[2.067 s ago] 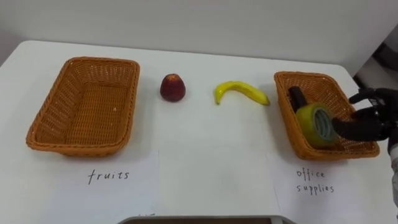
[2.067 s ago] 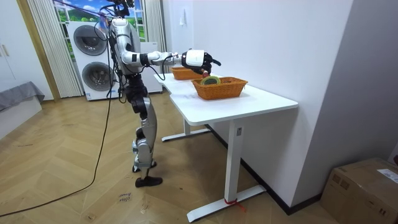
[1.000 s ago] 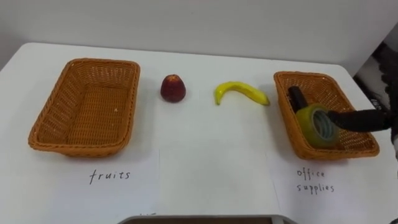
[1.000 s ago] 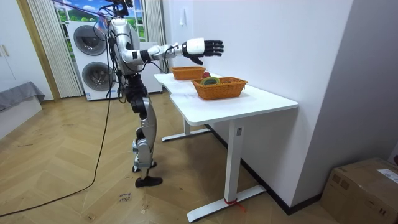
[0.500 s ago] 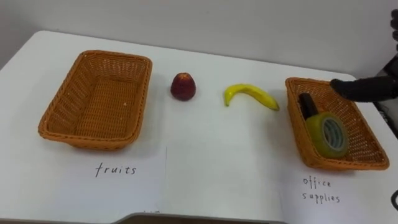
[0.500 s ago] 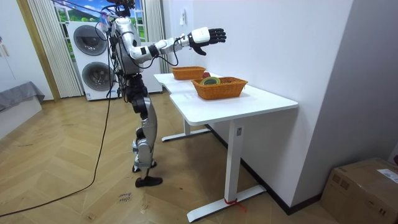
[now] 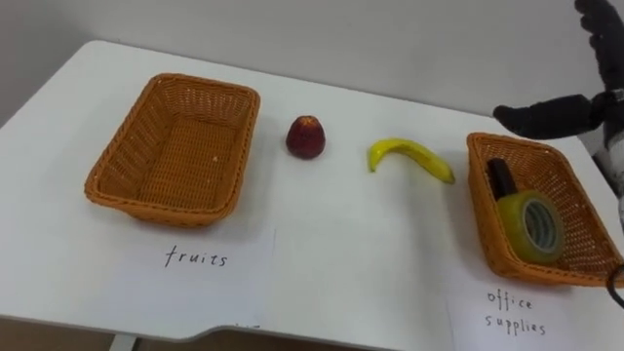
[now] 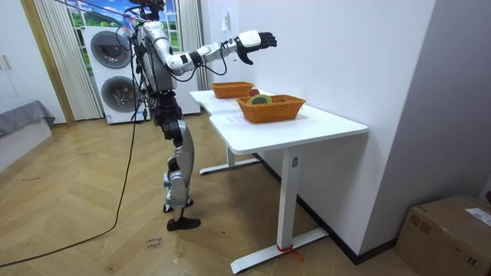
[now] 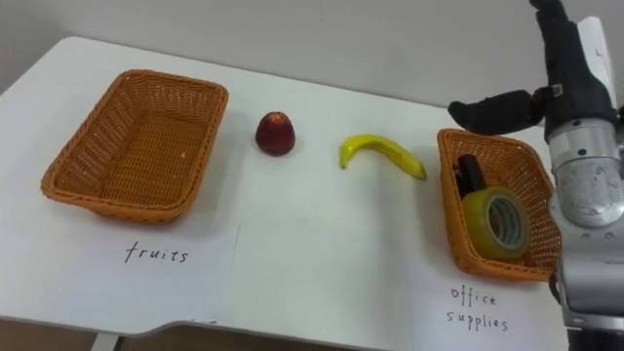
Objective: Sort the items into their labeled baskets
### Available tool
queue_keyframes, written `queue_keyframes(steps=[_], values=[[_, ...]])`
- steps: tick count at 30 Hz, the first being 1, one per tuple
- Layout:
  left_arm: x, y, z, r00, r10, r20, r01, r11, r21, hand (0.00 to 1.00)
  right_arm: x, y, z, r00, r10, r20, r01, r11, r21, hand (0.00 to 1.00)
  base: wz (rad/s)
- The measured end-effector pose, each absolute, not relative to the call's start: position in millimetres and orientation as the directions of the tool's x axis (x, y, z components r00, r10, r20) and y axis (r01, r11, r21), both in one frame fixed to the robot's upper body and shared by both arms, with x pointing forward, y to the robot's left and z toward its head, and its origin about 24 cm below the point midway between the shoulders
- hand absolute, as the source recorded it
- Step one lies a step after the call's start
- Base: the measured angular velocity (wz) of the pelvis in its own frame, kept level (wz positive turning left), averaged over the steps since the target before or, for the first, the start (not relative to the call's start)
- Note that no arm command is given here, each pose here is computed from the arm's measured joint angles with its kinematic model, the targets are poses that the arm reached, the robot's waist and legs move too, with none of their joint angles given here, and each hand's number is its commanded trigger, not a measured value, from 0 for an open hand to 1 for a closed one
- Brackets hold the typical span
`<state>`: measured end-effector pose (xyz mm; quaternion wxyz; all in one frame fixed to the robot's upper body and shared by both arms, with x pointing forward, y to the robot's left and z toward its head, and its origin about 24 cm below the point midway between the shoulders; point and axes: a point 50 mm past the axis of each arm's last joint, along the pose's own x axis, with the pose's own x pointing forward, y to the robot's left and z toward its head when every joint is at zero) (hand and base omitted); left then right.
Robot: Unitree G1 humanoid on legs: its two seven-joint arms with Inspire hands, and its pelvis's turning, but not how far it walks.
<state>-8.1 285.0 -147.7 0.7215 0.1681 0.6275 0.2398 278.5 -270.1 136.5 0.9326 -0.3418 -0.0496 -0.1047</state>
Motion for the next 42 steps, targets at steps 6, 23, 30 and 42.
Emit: queue_keyframes(steps=[6, 23, 30, 42], values=[[-3.4, 287.2, -146.0, 0.120, 0.565, -0.816, -0.100, 0.825, 0.556, 0.00, 280.7, -271.9, 131.2, 0.977, -0.169, 0.133, 0.214, 0.715, -0.666, 0.00, 0.00], [-6.8, 302.9, -140.8, 0.094, 0.580, -0.809, -0.076, 0.814, 0.575, 0.00, 288.3, -263.1, 110.5, 0.997, -0.068, -0.041, 0.014, 0.660, -0.751, 0.00, 0.03], [10.5, 316.0, -134.4, 0.147, 0.607, -0.781, -0.049, 0.793, 0.608, 0.00, 296.3, -263.0, 90.3, 0.987, -0.062, -0.147, -0.076, 0.627, -0.775, 0.00, 0.03], [32.0, 315.4, -133.7, 0.202, 0.606, -0.770, -0.033, 0.790, 0.613, 0.00, 311.9, -258.8, 85.1, 0.980, -0.059, -0.192, -0.125, 0.567, -0.814, 0.00, 0.05]])
